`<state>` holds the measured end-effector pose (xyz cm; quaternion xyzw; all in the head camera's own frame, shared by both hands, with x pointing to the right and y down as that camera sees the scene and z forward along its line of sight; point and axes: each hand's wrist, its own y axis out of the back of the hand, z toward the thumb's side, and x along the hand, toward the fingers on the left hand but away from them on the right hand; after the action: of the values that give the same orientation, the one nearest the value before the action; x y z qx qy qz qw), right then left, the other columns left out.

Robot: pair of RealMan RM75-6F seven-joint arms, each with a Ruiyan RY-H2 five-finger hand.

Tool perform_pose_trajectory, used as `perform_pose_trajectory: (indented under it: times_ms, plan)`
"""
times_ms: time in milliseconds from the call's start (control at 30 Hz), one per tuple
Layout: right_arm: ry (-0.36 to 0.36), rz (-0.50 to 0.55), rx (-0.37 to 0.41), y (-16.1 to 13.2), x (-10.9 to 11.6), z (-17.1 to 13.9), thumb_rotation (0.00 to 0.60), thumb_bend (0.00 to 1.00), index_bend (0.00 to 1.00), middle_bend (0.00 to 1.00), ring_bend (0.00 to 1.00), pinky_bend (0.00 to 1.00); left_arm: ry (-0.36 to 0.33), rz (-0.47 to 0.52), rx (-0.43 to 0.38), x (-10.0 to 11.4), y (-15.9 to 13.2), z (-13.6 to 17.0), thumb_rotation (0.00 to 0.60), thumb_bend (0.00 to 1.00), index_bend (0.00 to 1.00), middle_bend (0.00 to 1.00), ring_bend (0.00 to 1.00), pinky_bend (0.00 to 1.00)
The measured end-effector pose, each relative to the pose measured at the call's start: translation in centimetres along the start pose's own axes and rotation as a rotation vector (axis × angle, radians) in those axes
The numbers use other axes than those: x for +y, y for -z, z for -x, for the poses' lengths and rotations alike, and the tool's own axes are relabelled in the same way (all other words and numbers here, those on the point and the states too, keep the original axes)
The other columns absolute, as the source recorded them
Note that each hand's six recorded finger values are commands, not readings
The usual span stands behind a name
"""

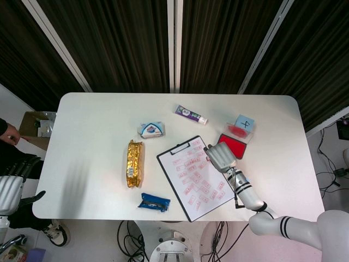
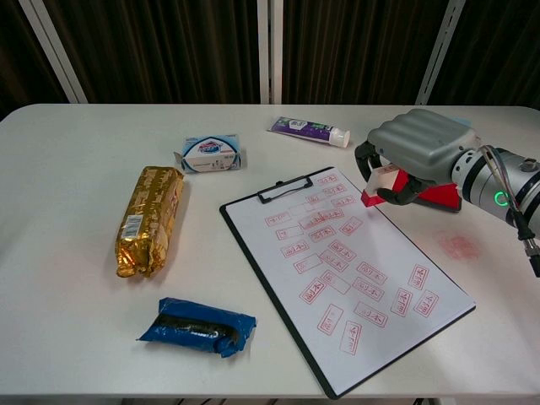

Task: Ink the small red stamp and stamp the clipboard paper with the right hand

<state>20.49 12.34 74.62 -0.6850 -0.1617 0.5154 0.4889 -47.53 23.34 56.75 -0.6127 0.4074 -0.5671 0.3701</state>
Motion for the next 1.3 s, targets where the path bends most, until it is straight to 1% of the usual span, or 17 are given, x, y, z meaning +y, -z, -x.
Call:
perform_pose_trajectory:
  times_ms: [233, 467, 800, 1067, 1300]
  plan:
    - [-0.016, -0.009, 0.008, -1.0, -0.7, 1.3, 0.600, 0.45, 0.95, 0.82, 0.78, 1.00, -0.001, 0.002, 0.012, 0.0, 0.5, 0.1, 0.600, 0.00, 0.16, 0.17, 0.16, 0.25]
    - [-0.023, -0.010, -0.006, -1.0, -1.0, 1.8, 0.600, 0.45, 0.96, 0.82, 0.78, 1.00, -0.006, 0.003, 0.014, 0.1, 0.7, 0.1, 0.600, 0.00, 0.16, 0.17, 0.16, 0.25]
    - [-0.026, 0.007, -0.003, -1.5, -1.2, 2.2, 0.600, 0.45, 0.96, 0.82, 0.78, 1.00, -0.006, 0.004, 0.021, 0.1, 1.0, 0.3, 0.600, 0.00, 0.16, 0.17, 0.16, 0.25]
    - [-0.035, -0.008, -0.007, -1.5, -1.6, 2.4, 0.600, 0.44, 0.96, 0.82, 0.78, 1.00, -0.008, 0.004, 0.021, 0.2, 1.1, 0.3, 0.600, 0.00, 0.16, 0.17, 0.16, 0.25]
    - [-0.044, 0.002, -0.008, -1.8, -1.9, 2.6, 0.600, 0.45, 0.96, 0.82, 0.78, 1.00, -0.010, 0.001, 0.025, 0.4, 1.2, 0.3, 0.600, 0.00, 0.16, 0.17, 0.16, 0.25]
